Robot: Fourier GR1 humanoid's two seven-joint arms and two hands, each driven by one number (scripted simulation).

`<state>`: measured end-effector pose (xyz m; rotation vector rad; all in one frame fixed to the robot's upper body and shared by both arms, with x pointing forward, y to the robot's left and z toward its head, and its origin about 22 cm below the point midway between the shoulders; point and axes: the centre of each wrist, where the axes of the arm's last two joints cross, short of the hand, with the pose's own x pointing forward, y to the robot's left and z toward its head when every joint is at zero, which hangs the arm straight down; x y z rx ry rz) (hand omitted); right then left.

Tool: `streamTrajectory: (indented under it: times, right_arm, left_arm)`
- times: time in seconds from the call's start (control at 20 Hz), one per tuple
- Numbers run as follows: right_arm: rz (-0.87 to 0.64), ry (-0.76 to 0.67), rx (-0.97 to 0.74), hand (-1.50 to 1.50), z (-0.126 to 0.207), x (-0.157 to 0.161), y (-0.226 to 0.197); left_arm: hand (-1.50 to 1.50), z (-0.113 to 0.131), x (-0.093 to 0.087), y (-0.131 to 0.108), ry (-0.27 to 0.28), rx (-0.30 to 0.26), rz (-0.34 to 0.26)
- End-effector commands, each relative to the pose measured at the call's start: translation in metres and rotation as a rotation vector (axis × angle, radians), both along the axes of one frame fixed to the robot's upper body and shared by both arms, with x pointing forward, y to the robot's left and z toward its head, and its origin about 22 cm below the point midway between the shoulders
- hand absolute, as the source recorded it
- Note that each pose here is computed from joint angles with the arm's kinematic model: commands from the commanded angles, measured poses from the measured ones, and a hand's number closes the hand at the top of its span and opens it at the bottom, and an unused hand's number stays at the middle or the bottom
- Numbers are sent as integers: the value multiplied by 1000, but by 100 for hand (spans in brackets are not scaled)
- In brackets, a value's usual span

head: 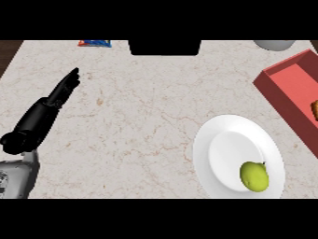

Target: Pick the croissant from the plate and place it in the cardboard box

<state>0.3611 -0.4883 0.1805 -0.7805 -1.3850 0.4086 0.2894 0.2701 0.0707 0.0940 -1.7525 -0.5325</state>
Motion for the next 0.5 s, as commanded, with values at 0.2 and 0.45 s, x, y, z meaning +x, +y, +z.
streamTrajectory:
  times: [0.2, 0.45]
  right_arm:
    - [-237, -327, 511, -150, -21, -18, -28]
    - [-306, -433, 526, -150, -17, -62, -74]
  left_arm:
    - [0, 1, -1, 2, 3, 1, -6]
    - [0, 1, -2, 0, -8, -3, -13]
